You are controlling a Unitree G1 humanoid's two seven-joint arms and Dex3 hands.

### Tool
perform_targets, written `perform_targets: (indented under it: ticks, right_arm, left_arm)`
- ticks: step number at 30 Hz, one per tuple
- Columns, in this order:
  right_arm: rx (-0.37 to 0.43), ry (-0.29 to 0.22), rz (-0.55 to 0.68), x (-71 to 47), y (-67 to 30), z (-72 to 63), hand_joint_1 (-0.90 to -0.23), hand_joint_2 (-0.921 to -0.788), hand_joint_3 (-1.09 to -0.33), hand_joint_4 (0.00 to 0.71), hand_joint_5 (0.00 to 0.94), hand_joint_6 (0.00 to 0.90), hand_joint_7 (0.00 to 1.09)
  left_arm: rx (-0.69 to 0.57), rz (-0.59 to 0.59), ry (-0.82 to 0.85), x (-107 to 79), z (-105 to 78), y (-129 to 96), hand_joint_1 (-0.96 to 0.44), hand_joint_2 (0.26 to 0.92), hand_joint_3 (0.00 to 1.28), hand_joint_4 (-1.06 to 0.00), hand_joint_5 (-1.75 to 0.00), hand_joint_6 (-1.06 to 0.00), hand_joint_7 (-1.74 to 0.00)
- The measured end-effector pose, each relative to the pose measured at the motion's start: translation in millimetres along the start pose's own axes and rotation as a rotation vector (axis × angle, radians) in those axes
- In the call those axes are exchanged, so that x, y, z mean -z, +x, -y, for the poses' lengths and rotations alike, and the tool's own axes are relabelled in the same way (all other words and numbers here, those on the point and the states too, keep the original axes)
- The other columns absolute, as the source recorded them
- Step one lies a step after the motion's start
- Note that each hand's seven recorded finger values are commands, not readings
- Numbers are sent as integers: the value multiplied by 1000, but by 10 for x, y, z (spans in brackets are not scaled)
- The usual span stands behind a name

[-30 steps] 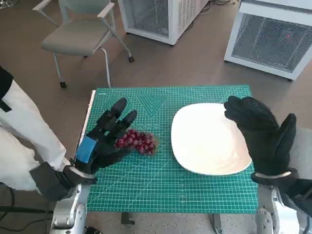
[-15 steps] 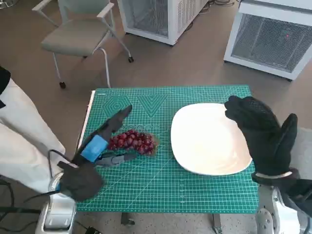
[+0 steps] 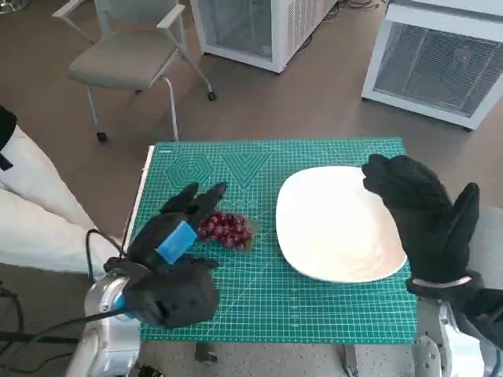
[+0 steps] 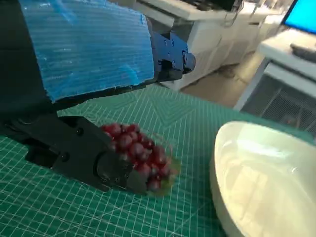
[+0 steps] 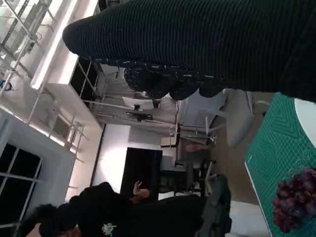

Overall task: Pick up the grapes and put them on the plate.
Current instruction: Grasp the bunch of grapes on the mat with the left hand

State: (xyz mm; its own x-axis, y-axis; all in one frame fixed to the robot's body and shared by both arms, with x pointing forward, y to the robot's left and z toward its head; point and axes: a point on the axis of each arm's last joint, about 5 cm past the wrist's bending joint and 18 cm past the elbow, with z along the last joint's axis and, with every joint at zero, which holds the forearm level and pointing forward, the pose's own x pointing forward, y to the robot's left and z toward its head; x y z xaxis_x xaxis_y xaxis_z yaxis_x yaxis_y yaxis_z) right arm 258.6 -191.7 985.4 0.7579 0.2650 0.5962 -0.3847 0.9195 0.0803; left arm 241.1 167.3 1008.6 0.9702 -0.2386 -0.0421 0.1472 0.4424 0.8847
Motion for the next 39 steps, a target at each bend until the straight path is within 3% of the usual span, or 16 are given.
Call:
perform_targets:
  ticks: [7, 20, 39]
  right_arm:
    - [1, -1, -1, -1, -6, 2, -369, -921, -647, 415, 753, 201, 1001]
    - [6, -4, -1, -4, -15, 11, -370, -921, -647, 415, 753, 201, 1001]
    - [6, -8, -4, 2, -13, 0, -369, -921, -644, 416, 751, 203, 1000]
  left_arm:
    - [15, -20, 65, -39, 17, 130, 44, 742, 5, -55, -16, -212, -23]
    - [102, -131, 196, 69, 123, 532, 53, 750, 5, -112, -3, -248, -9]
    - [357, -367, 302, 123, 410, 1059, 47, 771, 12, -109, -6, -271, -10]
